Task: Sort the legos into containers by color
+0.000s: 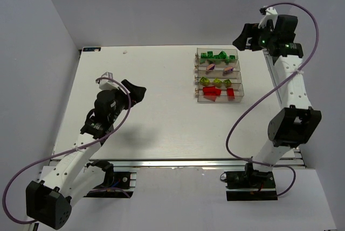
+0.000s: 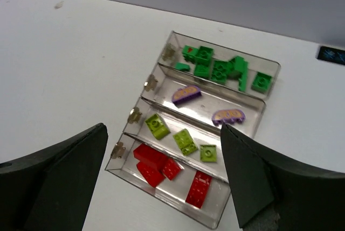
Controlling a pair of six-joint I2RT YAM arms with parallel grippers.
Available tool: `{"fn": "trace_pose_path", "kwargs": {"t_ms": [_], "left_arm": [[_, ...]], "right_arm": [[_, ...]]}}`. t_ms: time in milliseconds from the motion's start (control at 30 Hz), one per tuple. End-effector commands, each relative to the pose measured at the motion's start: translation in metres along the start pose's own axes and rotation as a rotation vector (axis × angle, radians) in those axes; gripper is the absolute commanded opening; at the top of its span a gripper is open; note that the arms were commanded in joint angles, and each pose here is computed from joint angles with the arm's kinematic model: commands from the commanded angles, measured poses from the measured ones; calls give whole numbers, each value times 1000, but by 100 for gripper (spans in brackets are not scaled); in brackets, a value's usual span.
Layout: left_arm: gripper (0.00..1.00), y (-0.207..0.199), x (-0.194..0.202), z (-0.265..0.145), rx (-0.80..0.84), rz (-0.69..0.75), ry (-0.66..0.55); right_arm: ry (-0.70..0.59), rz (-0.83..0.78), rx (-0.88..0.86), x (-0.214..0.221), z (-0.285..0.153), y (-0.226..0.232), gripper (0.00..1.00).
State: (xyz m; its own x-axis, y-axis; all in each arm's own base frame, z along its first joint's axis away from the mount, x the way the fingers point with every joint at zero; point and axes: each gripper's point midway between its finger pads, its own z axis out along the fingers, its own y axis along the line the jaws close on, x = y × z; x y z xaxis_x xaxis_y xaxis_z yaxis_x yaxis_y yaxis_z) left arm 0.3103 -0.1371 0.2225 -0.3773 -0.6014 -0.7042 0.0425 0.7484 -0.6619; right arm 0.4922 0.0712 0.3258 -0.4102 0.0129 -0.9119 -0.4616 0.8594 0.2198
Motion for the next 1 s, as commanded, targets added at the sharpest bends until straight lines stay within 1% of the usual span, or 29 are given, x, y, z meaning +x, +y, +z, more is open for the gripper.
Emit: {"fn": "trace_pose_path", "kwargs": {"t_ms": [0, 33, 67, 100, 133, 167, 233, 400, 633, 967], "left_arm": [[98, -23, -17, -11, 82, 43, -22], [98, -26, -16, -12, 99, 45, -17], [98, -28, -17, -12, 105, 47, -18], [98, -30, -19, -13, 112, 48, -26], [98, -35, -15, -15, 140, 49, -2], [98, -36, -15, -15, 148, 48, -3], [98, -38, -14, -17, 162, 36, -6], [98, -42, -14, -25, 188, 36, -3], [98, -45, -17, -35, 193, 61, 6], [98, -43, -15, -45, 197, 52, 2]], "right_arm": [[22, 65, 175, 10, -30, -11, 89], [17, 52, 192, 10, -36, -11, 89], [29, 50, 201, 20, -39, -11, 89], [4, 26, 215, 14, -52, -6, 89], [6, 21, 213, 18, -56, -4, 89], [26, 28, 209, 31, -56, -2, 89], [17, -17, 192, 32, -67, 6, 89], [21, -38, 176, 53, -80, 17, 89], [34, -30, 165, 71, -89, 26, 89], [40, -36, 171, 74, -96, 29, 89]]}}
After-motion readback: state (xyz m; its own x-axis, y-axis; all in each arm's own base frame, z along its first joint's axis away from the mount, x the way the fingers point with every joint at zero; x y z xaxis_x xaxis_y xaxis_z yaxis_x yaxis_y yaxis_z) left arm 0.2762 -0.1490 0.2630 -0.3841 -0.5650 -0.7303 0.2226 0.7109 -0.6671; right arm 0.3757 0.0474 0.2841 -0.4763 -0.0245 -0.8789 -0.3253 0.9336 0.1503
